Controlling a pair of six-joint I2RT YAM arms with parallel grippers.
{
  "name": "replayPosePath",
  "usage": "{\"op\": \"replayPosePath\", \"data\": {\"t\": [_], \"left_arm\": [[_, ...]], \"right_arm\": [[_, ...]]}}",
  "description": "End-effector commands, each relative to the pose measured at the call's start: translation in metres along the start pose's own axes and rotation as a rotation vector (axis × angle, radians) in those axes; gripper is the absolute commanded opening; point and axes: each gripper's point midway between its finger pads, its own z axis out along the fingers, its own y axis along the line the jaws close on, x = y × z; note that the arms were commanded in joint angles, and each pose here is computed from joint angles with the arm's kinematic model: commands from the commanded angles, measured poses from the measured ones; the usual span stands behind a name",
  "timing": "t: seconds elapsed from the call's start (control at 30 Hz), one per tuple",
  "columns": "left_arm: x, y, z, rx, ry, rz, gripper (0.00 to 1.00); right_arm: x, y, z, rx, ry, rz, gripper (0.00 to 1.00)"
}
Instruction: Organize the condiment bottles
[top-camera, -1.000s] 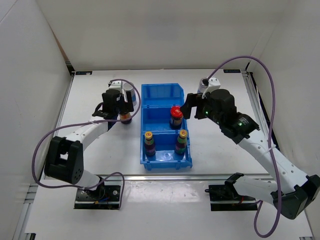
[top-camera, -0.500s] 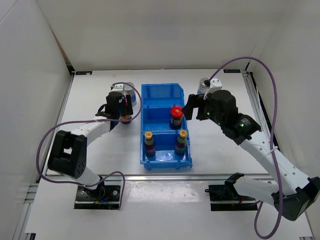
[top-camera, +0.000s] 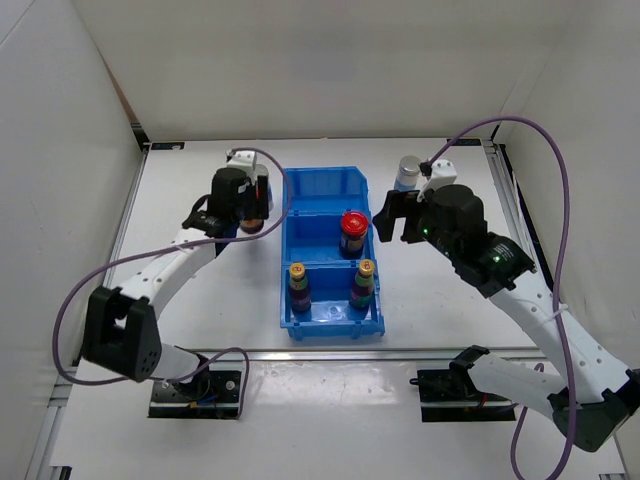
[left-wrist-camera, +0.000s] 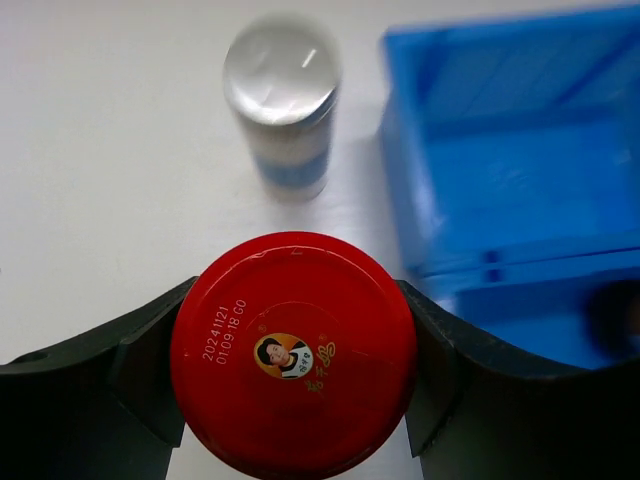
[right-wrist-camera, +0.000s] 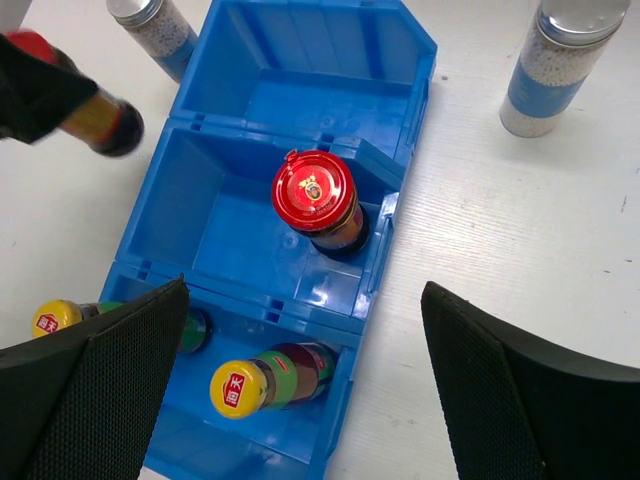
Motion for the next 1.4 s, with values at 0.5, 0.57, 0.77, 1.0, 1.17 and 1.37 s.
{"op": "replayPosePath", "data": {"t": [0.5, 0.57, 0.77, 1.0, 1.17, 1.37], "left_arm": [[-0.062, -0.151, -0.094, 0.416, -0.286, 0.052, 0.11], [-0.047, -0.151, -0.086, 0.398, -0.263, 0.053, 0.11], [-0.011, -0.150, -0.054, 0.341, -0.190, 0.071, 0.12], [0.013, -0.150, -0.024, 0.285, -0.162, 0.073, 0.25], [0.004, -0.148, -0.019, 0.244, -0.177, 0.065, 0.87], [-0.043, -0.144, -0.047, 0.235, -0.252, 0.080, 1.00]], "right_arm": [[0.006, -0.024, -0.007, 0.100, -0.011, -0.015, 1.00], [0.009, -0.027, -0.005, 0.112, -0.006, -0.016, 1.00], [0.007, -0.026, -0.008, 0.109, -0.014, -0.015, 1.00], [0.006, -0.028, -0.008, 0.118, -0.017, -0.015, 1.00], [0.003, -0.042, 0.000, 0.202, -0.013, -0.069, 1.00], [-0.013, -0.068, 0.033, 0.302, 0.041, -0.163, 1.00]]}}
